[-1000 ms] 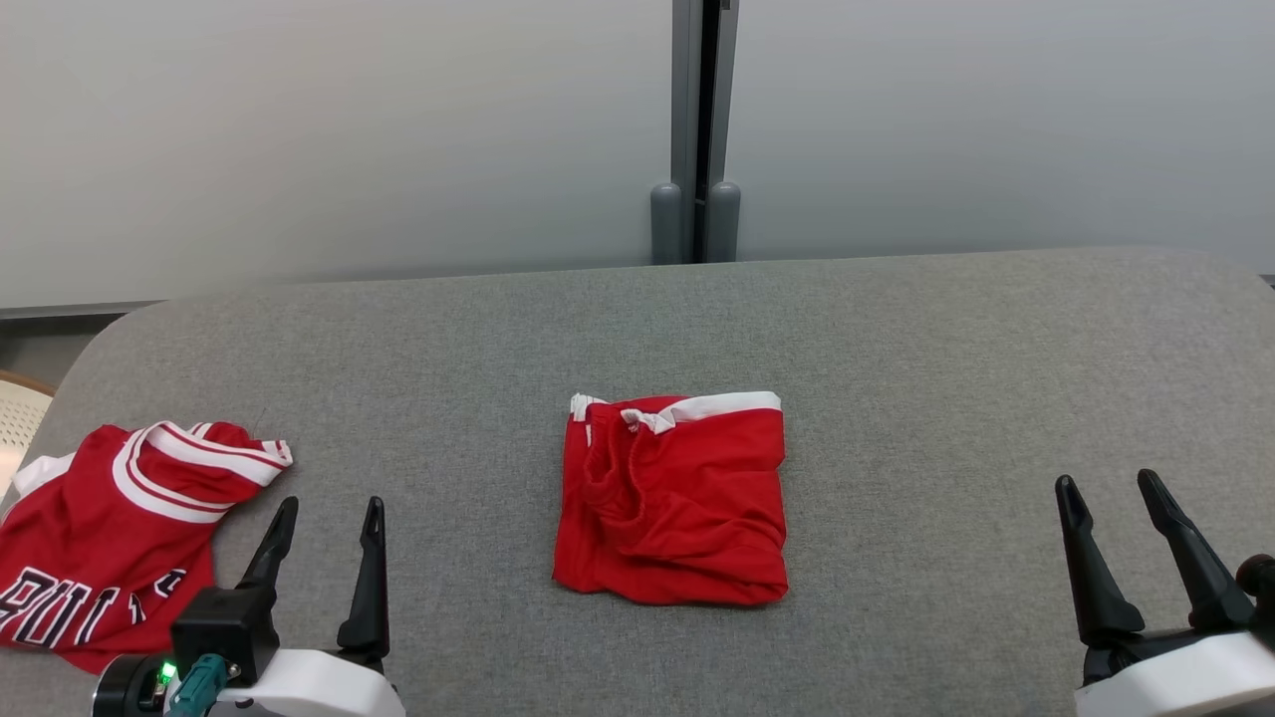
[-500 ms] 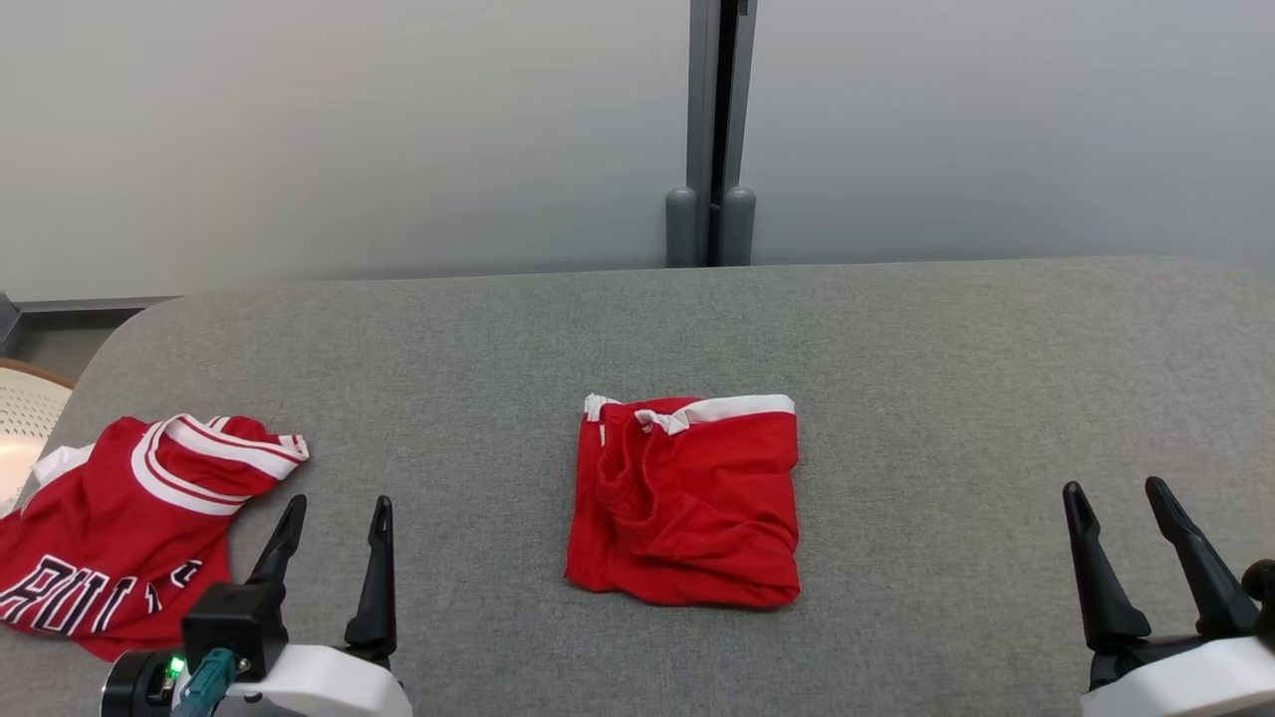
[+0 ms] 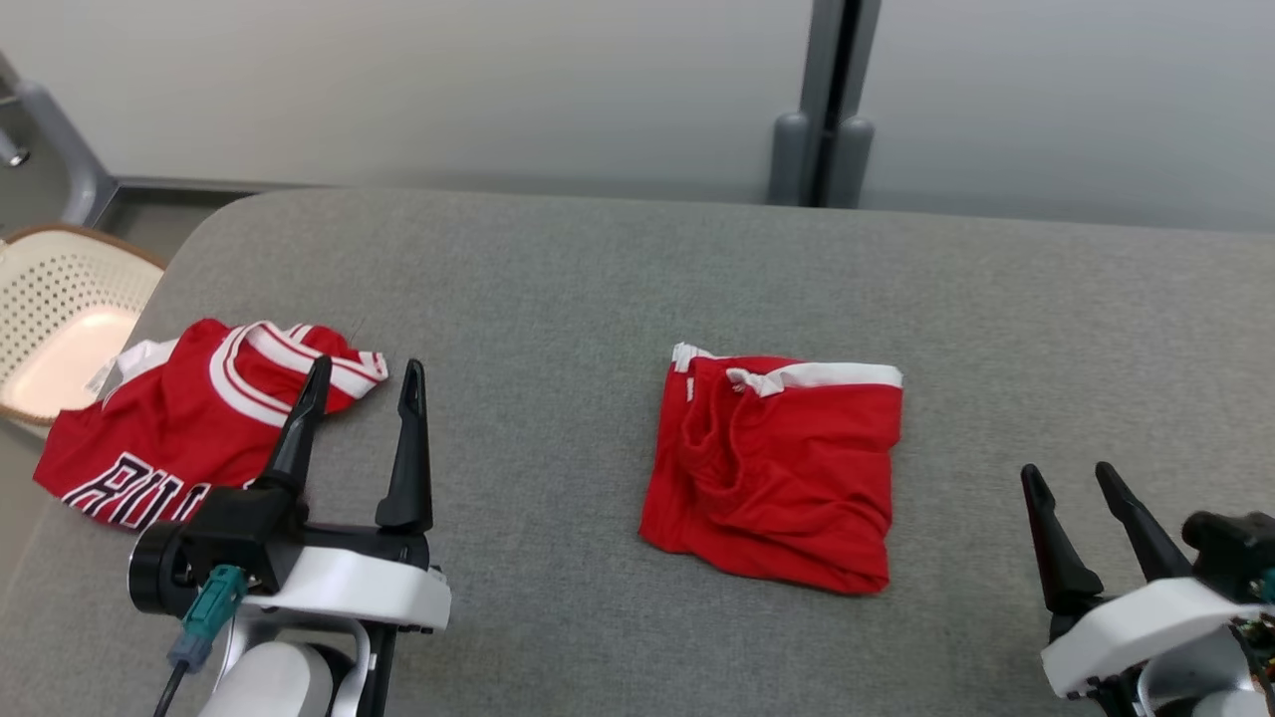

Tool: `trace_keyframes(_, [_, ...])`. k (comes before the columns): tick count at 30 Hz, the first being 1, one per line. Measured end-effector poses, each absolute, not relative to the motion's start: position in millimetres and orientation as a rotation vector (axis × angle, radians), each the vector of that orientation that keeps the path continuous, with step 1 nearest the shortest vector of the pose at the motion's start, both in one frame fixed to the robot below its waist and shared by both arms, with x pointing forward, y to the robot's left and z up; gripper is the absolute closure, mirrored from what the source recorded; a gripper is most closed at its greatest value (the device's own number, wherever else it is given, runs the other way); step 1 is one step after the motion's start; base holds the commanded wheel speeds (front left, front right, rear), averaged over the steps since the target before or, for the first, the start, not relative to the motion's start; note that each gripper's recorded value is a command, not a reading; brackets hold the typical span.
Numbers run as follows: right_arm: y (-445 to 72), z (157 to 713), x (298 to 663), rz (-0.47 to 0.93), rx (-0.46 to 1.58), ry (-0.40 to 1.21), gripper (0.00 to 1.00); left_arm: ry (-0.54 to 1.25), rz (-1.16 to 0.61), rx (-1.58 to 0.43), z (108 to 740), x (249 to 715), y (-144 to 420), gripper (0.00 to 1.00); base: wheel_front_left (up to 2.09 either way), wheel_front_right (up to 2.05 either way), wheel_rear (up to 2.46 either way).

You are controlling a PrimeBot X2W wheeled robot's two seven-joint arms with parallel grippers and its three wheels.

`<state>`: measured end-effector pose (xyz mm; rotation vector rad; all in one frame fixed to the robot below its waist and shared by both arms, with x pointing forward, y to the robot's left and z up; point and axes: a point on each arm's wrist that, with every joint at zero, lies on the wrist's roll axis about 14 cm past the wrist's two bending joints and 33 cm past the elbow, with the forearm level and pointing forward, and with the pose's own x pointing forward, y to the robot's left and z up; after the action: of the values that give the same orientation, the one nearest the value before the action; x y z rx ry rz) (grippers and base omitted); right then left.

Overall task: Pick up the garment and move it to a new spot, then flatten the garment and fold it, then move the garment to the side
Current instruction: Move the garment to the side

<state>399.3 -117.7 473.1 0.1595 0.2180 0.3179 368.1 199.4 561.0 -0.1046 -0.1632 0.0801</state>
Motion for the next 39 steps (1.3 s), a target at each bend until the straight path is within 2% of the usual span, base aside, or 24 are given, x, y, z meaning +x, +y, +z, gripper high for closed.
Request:
trace_keyframes(7, [-65,412,428,0.424,0.213,0.393,0.0,-0.161,0.146,-0.092,553,384,221,0.0,0.0,0.0,0.0])
trace_keyframes(13, [-31,363,429,0.487,0.247,0.552,0.0,-0.12,0.202,-0.075,536,388,240,0.0,0.0,0.0,0.0])
trace_keyframes(14, [-29,360,431,0.495,0.249,0.562,0.47,-0.117,0.209,-0.074,534,388,242,0.0,0.0,0.0,0.0])
trace_keyframes(15, [-26,359,434,0.505,0.25,0.566,0.67,-0.114,0.215,-0.072,532,389,244,0.0,0.0,0.0,0.0])
trace_keyframes(16, [-24,358,436,0.514,0.249,0.567,1.0,-0.113,0.217,-0.068,532,390,245,0.0,0.0,0.0,0.0])
trace_keyframes(26, [-39,363,436,0.557,0.169,0.521,1.0,-0.113,0.146,-0.043,526,411,227,0.0,0.0,0.0,0.0])
trace_keyframes(33, [-97,375,428,0.475,0.083,0.488,1.0,-0.118,-0.005,-0.042,525,437,184,0.0,0.0,0.0,0.0])
trace_keyframes(39, [-162,385,411,0.337,0.032,0.481,1.0,-0.105,-0.199,-0.055,524,459,122,0.0,0.0,0.0,0.0])
